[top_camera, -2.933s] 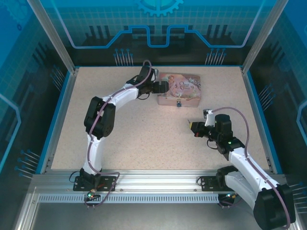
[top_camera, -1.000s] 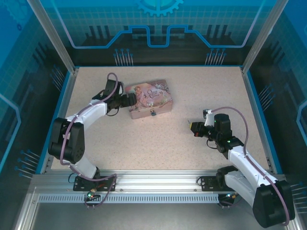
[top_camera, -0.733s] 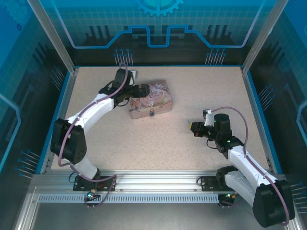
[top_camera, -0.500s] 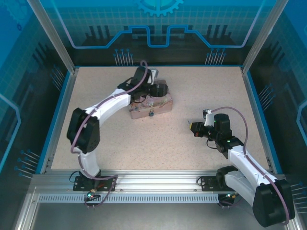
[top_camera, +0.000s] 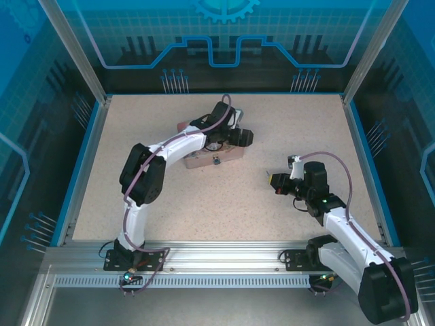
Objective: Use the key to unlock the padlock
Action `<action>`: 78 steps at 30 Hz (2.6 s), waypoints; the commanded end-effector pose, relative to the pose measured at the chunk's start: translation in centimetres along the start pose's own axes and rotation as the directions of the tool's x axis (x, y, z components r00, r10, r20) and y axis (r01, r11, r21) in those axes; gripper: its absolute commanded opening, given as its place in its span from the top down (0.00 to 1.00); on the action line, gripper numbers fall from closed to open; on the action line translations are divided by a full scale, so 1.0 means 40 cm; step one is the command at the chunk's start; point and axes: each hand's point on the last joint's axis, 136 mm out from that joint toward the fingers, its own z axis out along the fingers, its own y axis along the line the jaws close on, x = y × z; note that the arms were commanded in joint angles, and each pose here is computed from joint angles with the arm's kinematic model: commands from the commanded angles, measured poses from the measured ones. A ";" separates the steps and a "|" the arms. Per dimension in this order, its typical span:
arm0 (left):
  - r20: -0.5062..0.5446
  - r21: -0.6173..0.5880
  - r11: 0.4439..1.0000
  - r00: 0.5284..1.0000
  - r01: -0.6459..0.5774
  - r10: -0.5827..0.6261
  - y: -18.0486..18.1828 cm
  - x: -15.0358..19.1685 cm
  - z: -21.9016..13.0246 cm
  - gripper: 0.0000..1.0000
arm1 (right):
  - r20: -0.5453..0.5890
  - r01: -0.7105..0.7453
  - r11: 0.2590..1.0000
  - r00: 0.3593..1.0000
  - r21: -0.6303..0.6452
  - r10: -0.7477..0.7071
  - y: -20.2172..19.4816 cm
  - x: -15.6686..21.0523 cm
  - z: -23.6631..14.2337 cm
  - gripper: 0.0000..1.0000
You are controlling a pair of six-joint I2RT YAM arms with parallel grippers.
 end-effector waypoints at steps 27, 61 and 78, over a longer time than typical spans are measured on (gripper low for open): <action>-0.155 0.149 0.988 0.988 0.039 -0.016 -0.147 0.265 -0.139 0.18 | 0.001 -0.009 0.997 1.000 0.075 0.009 -0.019 -0.027 -0.035 1.00; 0.212 0.222 0.964 0.958 0.147 -0.194 0.176 0.359 -0.339 0.12 | -0.221 -0.066 0.972 0.975 -0.228 0.014 0.258 -0.004 0.239 1.00; 0.197 0.262 0.953 0.959 0.150 -0.205 0.177 0.363 -0.293 0.15 | -0.323 -0.099 0.982 0.946 -0.163 0.042 0.213 0.037 0.311 1.00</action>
